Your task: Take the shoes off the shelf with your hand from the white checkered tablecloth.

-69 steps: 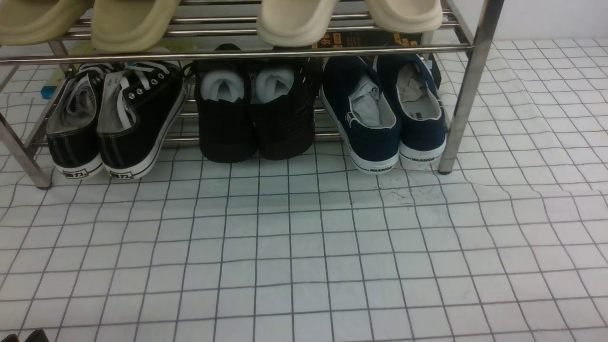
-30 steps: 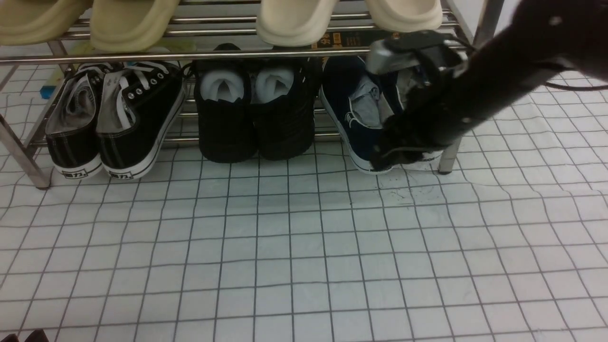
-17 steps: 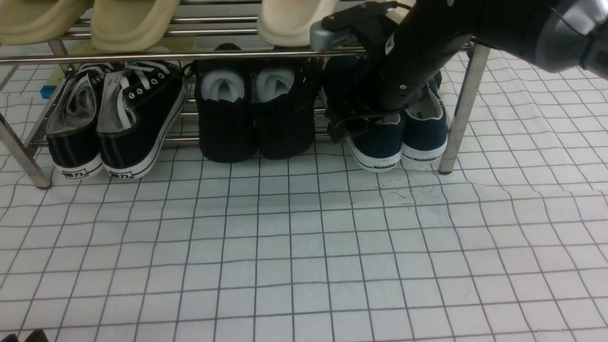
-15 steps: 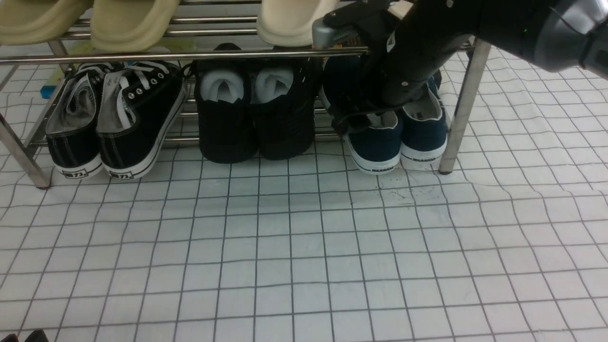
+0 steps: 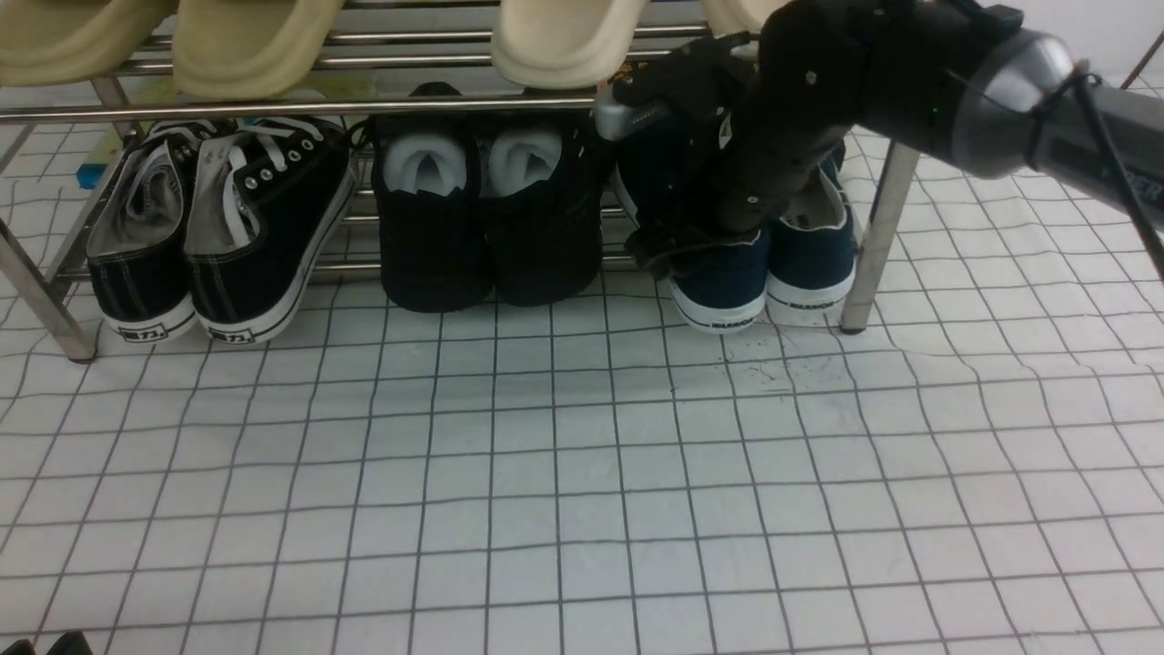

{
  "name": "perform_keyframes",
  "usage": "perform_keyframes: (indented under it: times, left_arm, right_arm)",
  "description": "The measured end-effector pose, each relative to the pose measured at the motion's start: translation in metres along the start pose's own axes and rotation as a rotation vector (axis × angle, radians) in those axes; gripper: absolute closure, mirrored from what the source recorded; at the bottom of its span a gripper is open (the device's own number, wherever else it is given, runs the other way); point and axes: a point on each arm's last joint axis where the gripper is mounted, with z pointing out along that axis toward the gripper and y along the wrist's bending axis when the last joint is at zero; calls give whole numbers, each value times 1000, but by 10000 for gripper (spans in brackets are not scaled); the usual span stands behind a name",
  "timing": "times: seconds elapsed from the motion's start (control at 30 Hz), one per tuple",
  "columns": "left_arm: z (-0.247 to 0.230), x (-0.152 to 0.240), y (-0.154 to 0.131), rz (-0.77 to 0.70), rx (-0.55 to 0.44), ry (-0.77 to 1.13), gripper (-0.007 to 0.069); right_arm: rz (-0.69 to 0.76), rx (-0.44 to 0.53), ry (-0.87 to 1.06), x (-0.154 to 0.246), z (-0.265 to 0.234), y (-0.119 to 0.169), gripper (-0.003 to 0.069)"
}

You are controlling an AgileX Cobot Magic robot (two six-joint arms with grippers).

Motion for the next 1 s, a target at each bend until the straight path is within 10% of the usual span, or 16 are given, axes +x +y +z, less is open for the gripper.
perform_keyframes:
  times: [0.23,1.0]
  left_arm:
    - [0,0,0,2,-1,0,386]
    - [0,0,0,2,-1,0,386]
  right_arm:
    - [7,-10,23,1,1,1,621]
    - [75,-106,83,3,-71,11,627]
